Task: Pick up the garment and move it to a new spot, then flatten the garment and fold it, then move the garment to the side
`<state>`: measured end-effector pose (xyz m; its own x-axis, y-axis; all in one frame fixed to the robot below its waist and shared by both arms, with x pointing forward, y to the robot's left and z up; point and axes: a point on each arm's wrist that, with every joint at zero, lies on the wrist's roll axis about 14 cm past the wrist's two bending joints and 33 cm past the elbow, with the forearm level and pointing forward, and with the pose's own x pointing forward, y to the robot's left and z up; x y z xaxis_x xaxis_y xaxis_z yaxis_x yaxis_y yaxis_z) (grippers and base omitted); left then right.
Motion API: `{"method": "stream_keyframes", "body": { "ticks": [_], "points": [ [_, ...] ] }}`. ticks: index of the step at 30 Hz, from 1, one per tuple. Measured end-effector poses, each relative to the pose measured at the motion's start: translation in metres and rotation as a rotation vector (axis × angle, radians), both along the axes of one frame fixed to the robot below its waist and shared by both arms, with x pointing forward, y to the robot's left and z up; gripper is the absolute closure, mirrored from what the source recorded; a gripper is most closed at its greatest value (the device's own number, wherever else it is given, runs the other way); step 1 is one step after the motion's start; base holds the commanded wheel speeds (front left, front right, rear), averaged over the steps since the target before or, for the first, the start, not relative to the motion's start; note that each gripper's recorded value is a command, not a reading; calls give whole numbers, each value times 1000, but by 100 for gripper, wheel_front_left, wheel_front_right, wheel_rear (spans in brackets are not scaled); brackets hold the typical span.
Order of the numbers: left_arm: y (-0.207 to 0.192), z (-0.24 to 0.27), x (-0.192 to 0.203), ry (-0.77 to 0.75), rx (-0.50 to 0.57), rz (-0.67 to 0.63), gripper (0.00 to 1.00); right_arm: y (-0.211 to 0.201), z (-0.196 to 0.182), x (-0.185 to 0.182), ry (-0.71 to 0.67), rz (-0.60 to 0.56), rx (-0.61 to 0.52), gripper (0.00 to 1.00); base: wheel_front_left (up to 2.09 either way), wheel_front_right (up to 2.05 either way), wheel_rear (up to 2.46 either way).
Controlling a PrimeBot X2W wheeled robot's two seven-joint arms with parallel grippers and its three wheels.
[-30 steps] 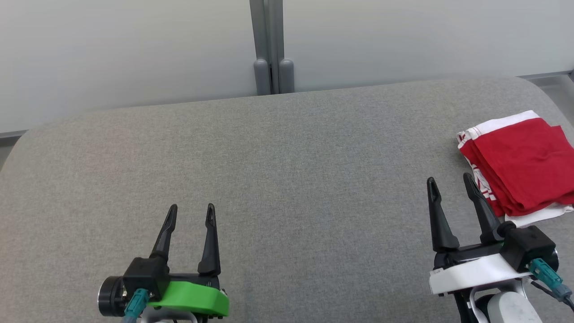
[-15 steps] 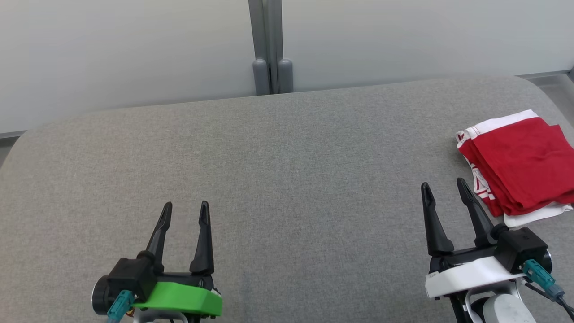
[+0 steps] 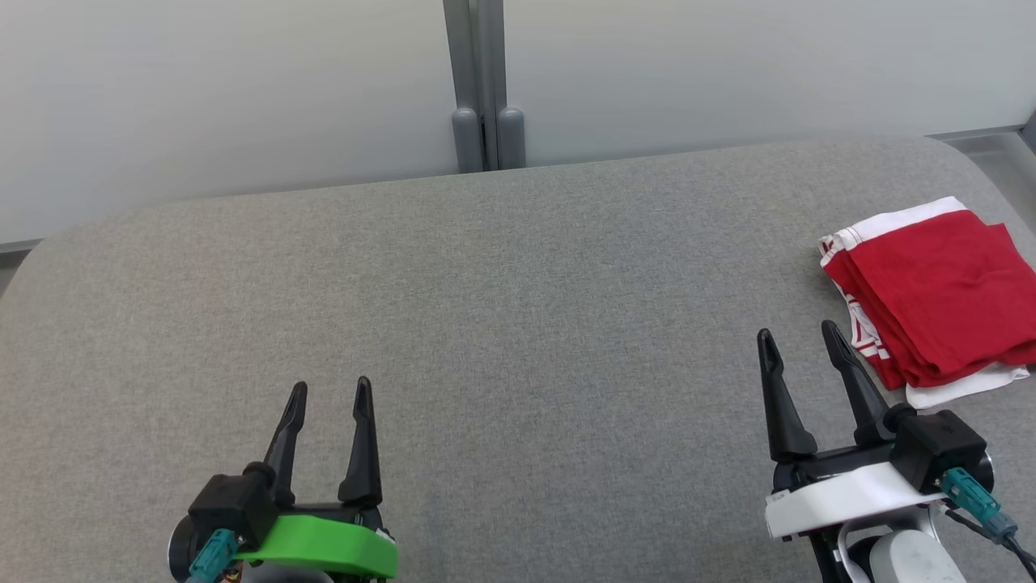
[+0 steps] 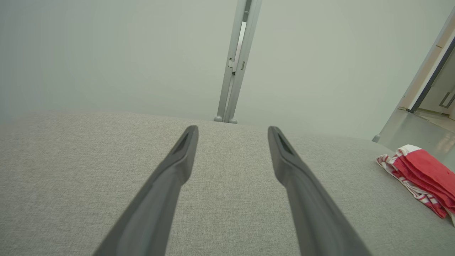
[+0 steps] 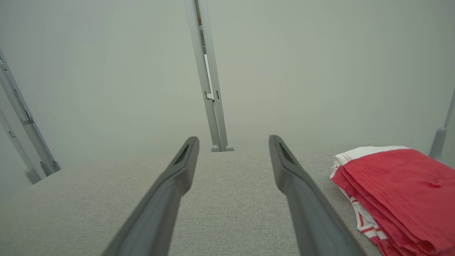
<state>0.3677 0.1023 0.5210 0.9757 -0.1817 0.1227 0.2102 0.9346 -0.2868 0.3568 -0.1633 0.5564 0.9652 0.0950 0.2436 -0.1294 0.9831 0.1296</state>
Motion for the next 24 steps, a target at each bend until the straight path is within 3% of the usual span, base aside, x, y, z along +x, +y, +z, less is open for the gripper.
{"method": "stream_keyframes", "body": {
  "ticks": [1,2,7,24],
  "points": [
    [0,0,0,1,-6,0,0,0,0,0,0,0,0,0,0,0,0],
    [-1,-1,0,6,-14,-4,100,0,0,0,0,0,0,100,0,0,0],
    [1,-17,-4,62,-22,0,100,0,-18,-4,57,-2,21,100,0,0,0],
    [23,-32,-1,188,-282,54,100,-15,-32,1,145,-12,331,100,0,0,0]
  ]
}}
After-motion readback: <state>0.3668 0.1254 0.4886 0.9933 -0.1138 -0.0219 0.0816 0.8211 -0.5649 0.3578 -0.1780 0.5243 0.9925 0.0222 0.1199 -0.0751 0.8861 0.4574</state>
